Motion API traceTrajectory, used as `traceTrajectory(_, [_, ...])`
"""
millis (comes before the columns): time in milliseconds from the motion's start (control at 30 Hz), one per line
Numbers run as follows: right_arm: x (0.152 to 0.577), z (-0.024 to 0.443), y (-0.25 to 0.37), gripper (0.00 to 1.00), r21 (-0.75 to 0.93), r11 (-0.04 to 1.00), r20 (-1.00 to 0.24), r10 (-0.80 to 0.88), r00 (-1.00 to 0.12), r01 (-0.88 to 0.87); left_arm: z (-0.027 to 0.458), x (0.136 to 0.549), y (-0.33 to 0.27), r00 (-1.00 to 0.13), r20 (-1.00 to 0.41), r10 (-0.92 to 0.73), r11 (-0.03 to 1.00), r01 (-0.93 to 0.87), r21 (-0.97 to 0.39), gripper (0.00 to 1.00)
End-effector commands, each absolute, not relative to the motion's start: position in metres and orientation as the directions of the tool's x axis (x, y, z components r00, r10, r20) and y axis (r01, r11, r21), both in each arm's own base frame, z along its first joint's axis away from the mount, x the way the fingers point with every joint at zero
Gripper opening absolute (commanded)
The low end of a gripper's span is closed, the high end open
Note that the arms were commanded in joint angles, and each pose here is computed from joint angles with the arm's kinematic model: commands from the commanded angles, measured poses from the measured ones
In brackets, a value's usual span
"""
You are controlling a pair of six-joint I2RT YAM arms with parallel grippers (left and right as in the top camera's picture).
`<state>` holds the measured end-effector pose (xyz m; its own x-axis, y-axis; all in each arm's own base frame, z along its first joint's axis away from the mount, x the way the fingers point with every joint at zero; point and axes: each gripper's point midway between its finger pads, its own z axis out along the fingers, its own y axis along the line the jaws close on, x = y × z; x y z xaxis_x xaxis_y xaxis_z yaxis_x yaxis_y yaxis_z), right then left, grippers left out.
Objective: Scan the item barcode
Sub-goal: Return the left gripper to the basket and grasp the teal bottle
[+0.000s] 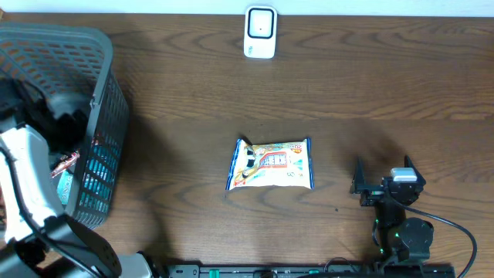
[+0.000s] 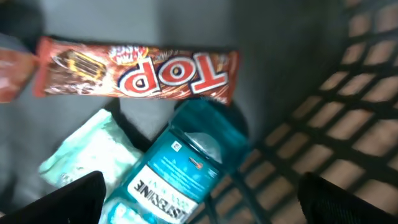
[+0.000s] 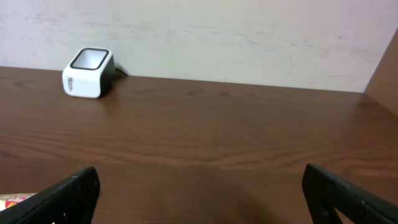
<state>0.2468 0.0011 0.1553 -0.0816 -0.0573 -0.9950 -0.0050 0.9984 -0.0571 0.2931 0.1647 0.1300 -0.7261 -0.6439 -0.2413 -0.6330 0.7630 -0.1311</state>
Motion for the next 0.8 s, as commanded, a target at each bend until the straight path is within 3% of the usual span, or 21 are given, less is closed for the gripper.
traceTrajectory(0, [0.247,0.154,0.004,0.99,-0.065,0.998,-0.994,-0.066,-0.083,-0.018,0.1,0.28,0.152,-0.796,-0.17,-0.581,0.814,-0.567,-0.127,0.98])
traceTrajectory(200, [0.247,0.154,0.004,0.99,-0.065,0.998,-0.994,-0.066,-0.083,-0.018,0.067,0.26,0.139,-0.809,-0.098,-0.579,0.814,-0.568,-0.122,0.98])
traceTrajectory(767, [0.247,0.154,0.004,0.99,-0.065,0.998,-0.994,-0.066,-0.083,-0.018,0.038,0.233,0.127,-0.782,0.029,-0.623,0.778,-0.622,-0.087,0.89])
